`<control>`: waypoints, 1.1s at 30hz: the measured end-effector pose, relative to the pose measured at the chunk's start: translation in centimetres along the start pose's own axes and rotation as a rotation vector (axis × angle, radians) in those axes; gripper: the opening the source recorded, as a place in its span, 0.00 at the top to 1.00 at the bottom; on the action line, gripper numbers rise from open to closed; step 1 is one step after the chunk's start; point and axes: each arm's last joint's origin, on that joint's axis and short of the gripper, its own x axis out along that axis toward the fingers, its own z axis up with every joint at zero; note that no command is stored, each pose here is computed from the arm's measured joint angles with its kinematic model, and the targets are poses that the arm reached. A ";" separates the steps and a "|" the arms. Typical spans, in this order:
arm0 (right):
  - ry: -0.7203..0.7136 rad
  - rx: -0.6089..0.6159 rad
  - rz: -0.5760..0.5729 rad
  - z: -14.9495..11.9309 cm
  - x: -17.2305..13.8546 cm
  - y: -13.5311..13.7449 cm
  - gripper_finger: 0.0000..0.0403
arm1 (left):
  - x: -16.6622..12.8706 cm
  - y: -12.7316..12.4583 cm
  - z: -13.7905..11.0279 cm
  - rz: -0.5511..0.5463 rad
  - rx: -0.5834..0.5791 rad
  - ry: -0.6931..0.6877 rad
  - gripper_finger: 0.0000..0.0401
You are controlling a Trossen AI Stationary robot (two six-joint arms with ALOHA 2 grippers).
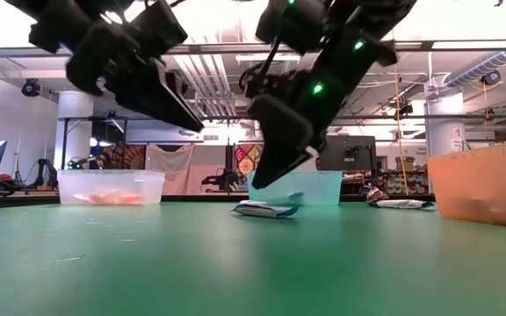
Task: Sort candy by brand, put in halloween buckets
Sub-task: Put the white chocolate into the light blue bin
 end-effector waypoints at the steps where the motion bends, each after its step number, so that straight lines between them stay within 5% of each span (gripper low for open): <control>1: -0.003 -0.012 0.004 -0.1 -0.3 0.2 0.80 | 0.4 -0.1 -0.1 0.000 0.012 0.000 0.76; 12: -0.082 -0.024 0.002 -4.1 -2.9 2.0 0.67 | 5.8 1.9 -1.3 0.062 0.115 -0.073 0.80; 23: -0.133 0.029 0.015 -6.0 -0.8 2.1 0.46 | 8.8 3.7 -3.8 0.049 0.068 -0.015 0.92; 33: -0.136 0.083 0.001 -6.9 1.2 2.2 0.41 | 10.0 3.6 -4.8 0.051 0.017 0.001 1.00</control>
